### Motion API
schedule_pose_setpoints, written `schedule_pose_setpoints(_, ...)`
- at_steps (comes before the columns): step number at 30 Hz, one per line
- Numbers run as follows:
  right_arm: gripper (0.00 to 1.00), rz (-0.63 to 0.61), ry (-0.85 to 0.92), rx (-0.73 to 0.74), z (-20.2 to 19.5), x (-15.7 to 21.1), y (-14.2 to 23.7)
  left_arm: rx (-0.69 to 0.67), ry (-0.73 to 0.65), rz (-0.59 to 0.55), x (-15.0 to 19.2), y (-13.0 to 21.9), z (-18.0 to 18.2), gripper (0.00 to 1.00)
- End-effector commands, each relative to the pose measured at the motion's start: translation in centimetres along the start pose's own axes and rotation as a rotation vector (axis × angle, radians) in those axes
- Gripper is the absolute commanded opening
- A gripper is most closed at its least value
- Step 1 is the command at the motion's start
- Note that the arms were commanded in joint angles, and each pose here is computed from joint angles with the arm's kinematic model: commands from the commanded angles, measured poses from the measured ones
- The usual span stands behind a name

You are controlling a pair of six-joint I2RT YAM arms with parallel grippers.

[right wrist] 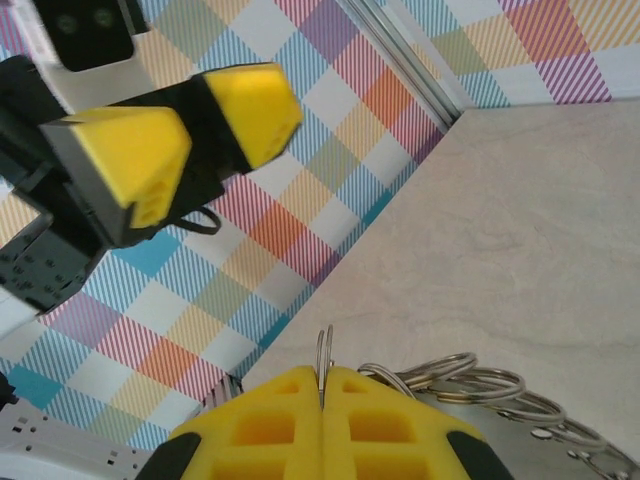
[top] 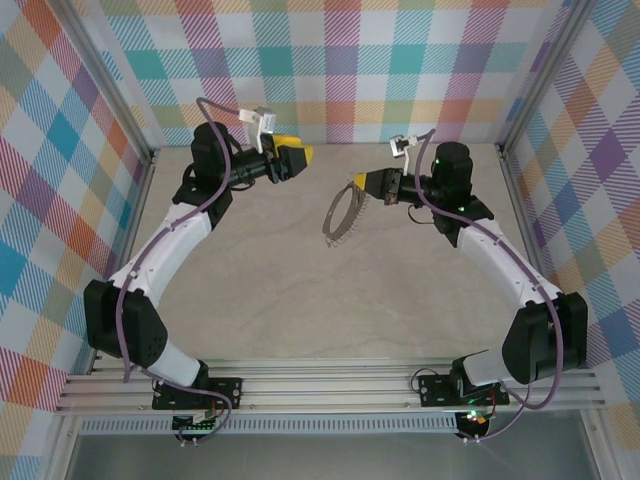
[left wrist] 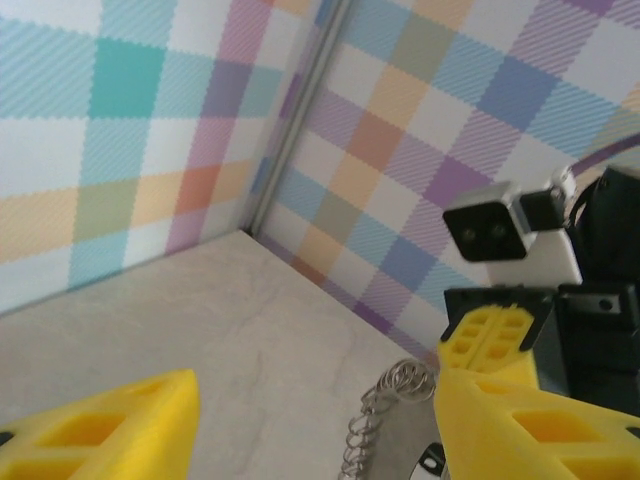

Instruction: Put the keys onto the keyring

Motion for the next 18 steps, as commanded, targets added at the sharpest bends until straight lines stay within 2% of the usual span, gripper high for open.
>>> schedule_pose_setpoints(1,0.0,0.054,0.053,-0.03,1.2,-0.7,0.0,0.133,0.009,0.087,-0.1,-0.4,-1.0,0.63)
schedule_pose_setpoints(9,0.0,0.107,0.064,-0.027,1.3,-0.7,-0.1,0.231,0.055,0.184,-0.5,-1.7,-1.0,0.6)
schedule_pose_setpoints(18,0.0,0.157,0.087,-0.15,0.8,0.0,-1.0,0.349,0.06,0.345,1.0,-2.2,-2.8,0.55)
Point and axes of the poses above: each hand's point on the last joint's axis, 136 mm out from that joint toward the fingers, its own y axis back along the fingers, its own z axis along the line the jaws close on, x = y × z, the point moved 6 cm from there along y, back along the fingers, and after that the axes turned 3 degrees about y, right-handed, at the moved point
